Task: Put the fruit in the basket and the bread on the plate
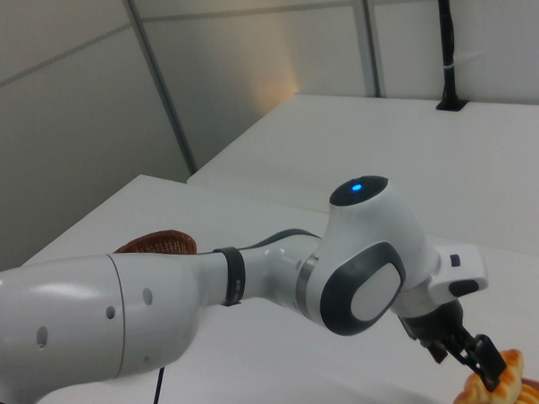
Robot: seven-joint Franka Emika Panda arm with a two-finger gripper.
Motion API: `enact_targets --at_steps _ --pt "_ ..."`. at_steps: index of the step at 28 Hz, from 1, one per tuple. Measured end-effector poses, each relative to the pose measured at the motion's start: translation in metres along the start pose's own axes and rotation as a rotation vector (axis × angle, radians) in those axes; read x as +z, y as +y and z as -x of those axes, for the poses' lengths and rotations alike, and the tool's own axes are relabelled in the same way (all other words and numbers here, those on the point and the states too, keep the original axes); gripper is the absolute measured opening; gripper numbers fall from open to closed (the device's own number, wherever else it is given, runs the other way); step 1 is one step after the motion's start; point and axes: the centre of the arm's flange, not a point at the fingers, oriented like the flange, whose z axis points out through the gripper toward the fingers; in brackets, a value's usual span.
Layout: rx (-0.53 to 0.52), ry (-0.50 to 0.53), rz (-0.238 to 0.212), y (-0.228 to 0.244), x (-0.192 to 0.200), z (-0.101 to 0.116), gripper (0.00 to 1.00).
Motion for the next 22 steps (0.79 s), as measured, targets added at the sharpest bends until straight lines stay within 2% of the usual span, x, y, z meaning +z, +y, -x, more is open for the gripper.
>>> enact_targets --at_steps 5,13,18,22 --pt "0.039 -0.014 -0.061 -0.01 -0.031 0.0 1.0" --pt "-0.053 -0.208 -0.179 -0.099 -0.116 0.025 1.0" --pt "-0.127 -0.28 -0.211 -0.144 -0.157 0.036 1.0" --pt "-0.161 -0.3 -0.234 -0.165 -0.183 0.041 1.0"
